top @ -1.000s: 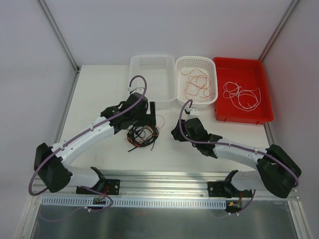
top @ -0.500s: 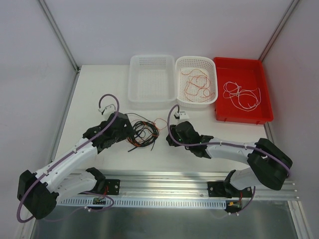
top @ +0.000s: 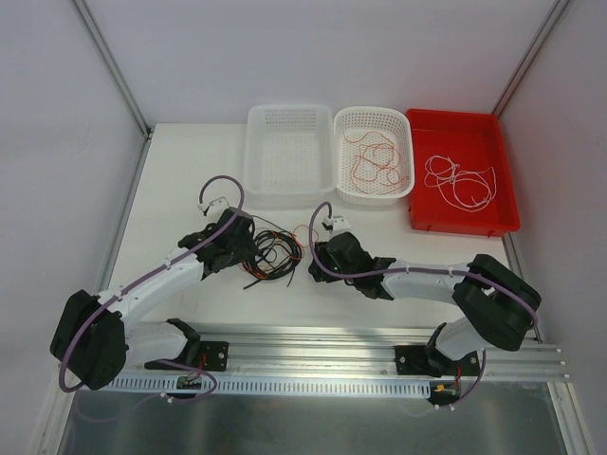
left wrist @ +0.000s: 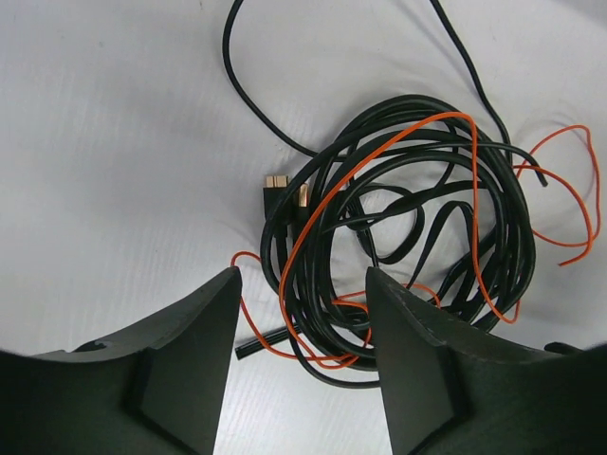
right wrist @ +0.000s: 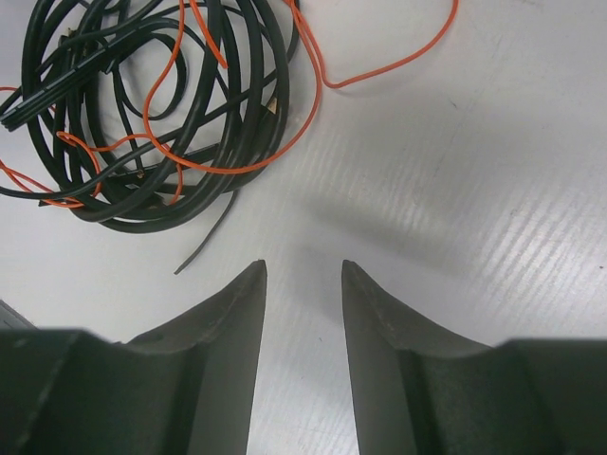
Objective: Untangle the cables
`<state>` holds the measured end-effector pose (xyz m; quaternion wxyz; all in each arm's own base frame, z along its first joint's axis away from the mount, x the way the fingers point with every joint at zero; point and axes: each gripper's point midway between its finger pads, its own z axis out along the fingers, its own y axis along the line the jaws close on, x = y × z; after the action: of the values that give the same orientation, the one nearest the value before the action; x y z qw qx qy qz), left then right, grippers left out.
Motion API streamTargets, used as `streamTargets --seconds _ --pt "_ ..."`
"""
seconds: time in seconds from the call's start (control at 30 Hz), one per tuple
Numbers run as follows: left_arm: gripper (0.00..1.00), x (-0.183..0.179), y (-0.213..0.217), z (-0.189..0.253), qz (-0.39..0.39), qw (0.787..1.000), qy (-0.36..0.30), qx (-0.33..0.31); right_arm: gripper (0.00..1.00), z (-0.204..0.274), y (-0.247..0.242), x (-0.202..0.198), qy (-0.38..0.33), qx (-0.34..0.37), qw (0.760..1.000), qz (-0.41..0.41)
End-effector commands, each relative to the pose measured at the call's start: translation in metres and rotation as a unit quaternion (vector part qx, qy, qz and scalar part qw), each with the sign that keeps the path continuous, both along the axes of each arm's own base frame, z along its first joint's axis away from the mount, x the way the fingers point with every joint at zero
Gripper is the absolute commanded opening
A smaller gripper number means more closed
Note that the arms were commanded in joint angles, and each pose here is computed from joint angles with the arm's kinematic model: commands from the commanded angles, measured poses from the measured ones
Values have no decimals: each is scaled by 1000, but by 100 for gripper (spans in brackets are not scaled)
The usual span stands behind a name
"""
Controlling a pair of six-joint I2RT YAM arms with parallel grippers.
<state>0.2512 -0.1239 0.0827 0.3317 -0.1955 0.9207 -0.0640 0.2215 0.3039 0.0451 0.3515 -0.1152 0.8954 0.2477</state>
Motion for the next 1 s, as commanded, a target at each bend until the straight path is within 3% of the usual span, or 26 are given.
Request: streamTargets --seconds 0.0,0.2,0.3,0.4,0.43,0.7,0.83,0.97 --pt "54 11 -5 1 -2 1000 -11 -6 41 22 26 8 -14 48 999 10" --pt "35 14 -9 -13 -12 1000 6 4 43 19 28 7 -9 49 999 13" --pt "32 11 -7 -22 -6 1000 18 9 43 19 29 7 -10 48 999 14" --pt "14 10 -7 -24 -10 1000 21 11 46 19 29 7 -9 50 999 15" --pt "2 10 -8 -19 -14 1000 15 8 47 18 29 8 -9 50 999 14" --pt "0 14 -6 47 -41 997 -70 -10 76 18 31 8 -8 51 999 16" --pt "0 16 -8 114 -66 988 -136 -27 84 17 28 8 -9 46 999 9" --pt "0 17 -18 216 -105 966 -231 -57 86 17 25 10 -12 43 999 2"
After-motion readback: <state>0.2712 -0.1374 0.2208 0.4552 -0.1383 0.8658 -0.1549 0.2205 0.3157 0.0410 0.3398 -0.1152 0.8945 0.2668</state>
